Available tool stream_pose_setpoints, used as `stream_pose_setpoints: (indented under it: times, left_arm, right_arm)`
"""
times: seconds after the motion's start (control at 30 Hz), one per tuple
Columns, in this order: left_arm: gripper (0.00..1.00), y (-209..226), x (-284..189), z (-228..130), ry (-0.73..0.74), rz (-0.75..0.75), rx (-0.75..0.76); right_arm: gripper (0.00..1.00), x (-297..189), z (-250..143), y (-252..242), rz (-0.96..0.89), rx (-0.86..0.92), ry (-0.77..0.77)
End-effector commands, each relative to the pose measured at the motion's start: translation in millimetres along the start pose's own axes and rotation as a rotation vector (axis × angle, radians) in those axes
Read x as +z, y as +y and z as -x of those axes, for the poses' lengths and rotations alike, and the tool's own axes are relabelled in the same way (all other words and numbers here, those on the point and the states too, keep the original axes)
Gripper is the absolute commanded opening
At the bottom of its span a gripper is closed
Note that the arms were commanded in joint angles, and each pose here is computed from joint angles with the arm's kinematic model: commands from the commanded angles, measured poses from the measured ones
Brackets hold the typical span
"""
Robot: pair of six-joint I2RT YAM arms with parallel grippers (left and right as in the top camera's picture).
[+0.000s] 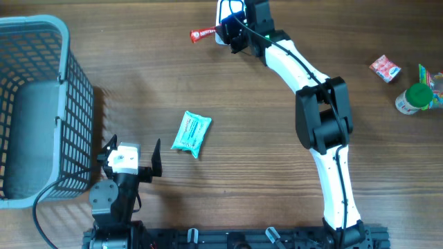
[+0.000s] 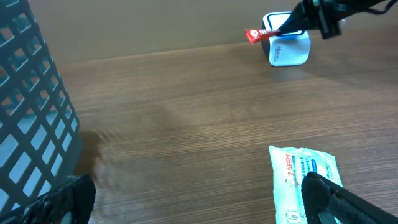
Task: Scan the item barcode
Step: 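Carry the Nescafé stick right and drop it by the jar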
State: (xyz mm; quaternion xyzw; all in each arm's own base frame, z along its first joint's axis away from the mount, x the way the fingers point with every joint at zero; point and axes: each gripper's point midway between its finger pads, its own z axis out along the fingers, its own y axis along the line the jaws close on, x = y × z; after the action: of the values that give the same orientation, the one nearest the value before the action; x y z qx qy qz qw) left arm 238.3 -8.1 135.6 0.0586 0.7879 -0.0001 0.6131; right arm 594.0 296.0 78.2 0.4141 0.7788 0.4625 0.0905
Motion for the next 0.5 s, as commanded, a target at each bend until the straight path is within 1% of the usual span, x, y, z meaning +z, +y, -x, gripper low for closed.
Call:
stream_pose_setpoints:
  times: [0.0, 0.07, 0.13, 0.2, 0.23, 0.27, 0.4, 0.47]
  left_arm:
    - [1.0, -3, 0, 0, -0.004, -0.014, 0.014]
    - [1.0, -3, 0, 0, -0.004, -0.014, 0.014]
    - [1.0, -3, 0, 0, -0.004, -0.014, 0.014]
    - [1.0, -3, 0, 0, -0.004, -0.014, 0.014]
    - [1.0, -3, 0, 0, -0.004, -0.014, 0.014]
    - [1.0, -3, 0, 0, -0.004, -0.014, 0.014]
    - [1.0, -3, 0, 0, -0.004, -0.014, 0.014]
    - [1.0, -3, 0, 0, -0.004, -0.014, 0.014]
  right_arm:
    - [0.05, -63, -24, 68, 0.065, -0.172, -0.015]
    - [0.05, -97, -20, 73, 0.016, -0.209, -0.058]
    - [0.05, -132, -10, 59, -0.096, -0.198, -0.115]
    - [0.05, -172, 10, 30, -0.26, -0.157, -0.227]
    - [0.04, -199, 27, 6, -0.383, -0.132, -0.312]
    - [0.04, -223, 41, -17, -0.493, -0.119, -0.361]
    - [0.04, -283, 79, -85, -0.799, -0.114, -0.401]
    - [0.04, -303, 99, -110, -0.893, -0.141, -0.403]
